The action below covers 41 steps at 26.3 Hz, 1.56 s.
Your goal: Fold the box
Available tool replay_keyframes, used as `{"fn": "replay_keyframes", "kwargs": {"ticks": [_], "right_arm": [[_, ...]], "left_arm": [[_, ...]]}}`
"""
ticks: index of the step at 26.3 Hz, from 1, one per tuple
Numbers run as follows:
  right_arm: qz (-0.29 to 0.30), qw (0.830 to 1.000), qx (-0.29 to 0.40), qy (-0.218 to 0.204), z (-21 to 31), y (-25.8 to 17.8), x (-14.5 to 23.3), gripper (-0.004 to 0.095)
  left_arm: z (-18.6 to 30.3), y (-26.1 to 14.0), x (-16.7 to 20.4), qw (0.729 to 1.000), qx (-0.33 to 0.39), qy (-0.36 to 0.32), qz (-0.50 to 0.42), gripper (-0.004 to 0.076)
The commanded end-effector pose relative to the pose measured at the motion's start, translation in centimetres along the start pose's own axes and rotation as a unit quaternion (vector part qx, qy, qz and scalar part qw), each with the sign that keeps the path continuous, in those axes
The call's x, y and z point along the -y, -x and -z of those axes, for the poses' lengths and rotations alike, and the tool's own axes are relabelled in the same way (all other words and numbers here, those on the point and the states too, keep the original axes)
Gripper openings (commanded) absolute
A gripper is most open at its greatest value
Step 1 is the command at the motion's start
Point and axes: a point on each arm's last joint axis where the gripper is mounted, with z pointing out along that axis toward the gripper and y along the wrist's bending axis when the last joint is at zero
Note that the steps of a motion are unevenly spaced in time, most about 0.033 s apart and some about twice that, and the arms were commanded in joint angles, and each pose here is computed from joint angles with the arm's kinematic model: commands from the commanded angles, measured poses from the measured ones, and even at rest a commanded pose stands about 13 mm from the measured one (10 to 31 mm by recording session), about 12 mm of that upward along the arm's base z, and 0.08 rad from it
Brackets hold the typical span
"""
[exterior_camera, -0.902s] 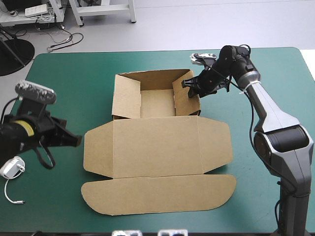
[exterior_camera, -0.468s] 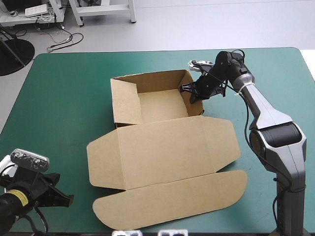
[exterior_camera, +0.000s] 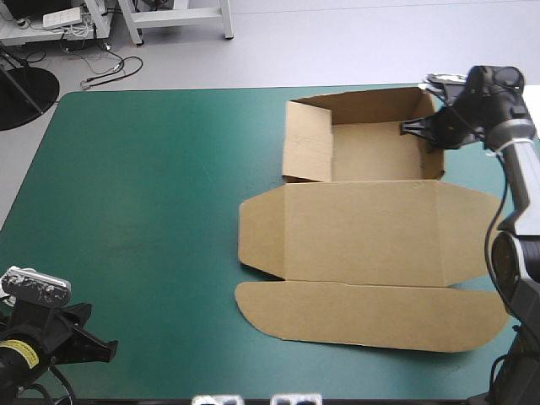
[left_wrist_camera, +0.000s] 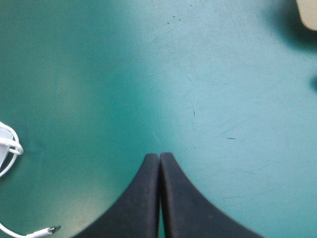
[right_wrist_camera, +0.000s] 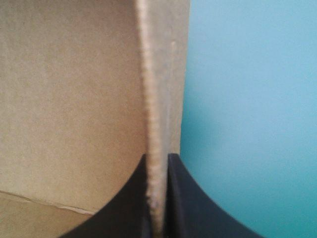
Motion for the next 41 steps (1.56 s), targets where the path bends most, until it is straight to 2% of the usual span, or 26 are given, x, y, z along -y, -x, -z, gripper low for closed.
{"fn": "replay_keyframes", "kwargs": {"ticks": [1,6,8,10,14,15,16,19,24,28,33,37,41], "right_arm": [[-0.041,0.997,0.0,-0.062,2.9,-2.2,5.0,-0.0015],[-0.105,0.988,-0.066,-0.089,0.6,-5.4,10.4,-0.0015],[-0.109,0.986,-0.081,-0.1,0.0,-5.8,11.3,-0.0014],[-0.092,0.981,-0.097,-0.143,-0.5,-6.1,12.3,0.0025],[-0.054,0.966,-0.112,-0.227,0.0,-6.3,13.8,0.0379],[-0.051,0.964,-0.111,-0.236,0.3,-6.3,13.9,0.0425],[-0.051,0.964,-0.107,-0.238,0.7,-6.3,13.9,0.0458],[-0.056,0.967,-0.089,-0.232,1.9,-6.2,13.5,0.0459],[-0.079,0.978,-0.031,-0.189,5.3,-6.2,11.9,0.0459],[-0.093,0.984,0.025,-0.152,8.9,-6.8,10.2,0.0449],[-0.081,0.988,0.119,-0.062,15.0,-8.9,6.5,0.0349],[-0.048,0.984,0.169,-0.029,18.5,-11.9,3.9,0.0182],[0.004,0.984,0.176,-0.01,19.4,-15.8,1.1,-0.0022]], "left_arm": [[0.4,0.9,-0.1,0.999,0.033,0.004,0.002,-0.001],[0.4,0.9,-0.1,0.999,0.033,0.004,0.002,-0.001],[0.4,0.9,-0.1,0.999,0.033,0.004,0.002,-0.001],[0.4,0.9,-0.1,0.999,0.033,0.004,0.002,-0.001],[0.4,0.9,-0.1,0.999,0.033,0.004,0.002,-0.001],[0.4,0.9,-0.1,0.999,0.033,0.005,0.002,-0.001],[0.4,0.9,-0.2,0.999,0.033,0.006,0.002,-0.001],[0.4,0.9,-0.3,0.999,0.033,0.014,-0.002,-0.001],[0.4,0.9,-0.4,0.999,0.034,0.017,-0.004,-0.001],[0.4,1.1,-0.3,0.999,0.041,0.014,-0.003,-0.001],[-0.7,0.7,-0.1,0.999,0.046,0.009,-0.006,-0.001],[-1.5,-0.3,0.1,0.999,0.051,0.008,-0.008,-0.001],[-1.7,-1.5,0.2,0.998,0.068,0.002,-0.005,-0.001]]}}
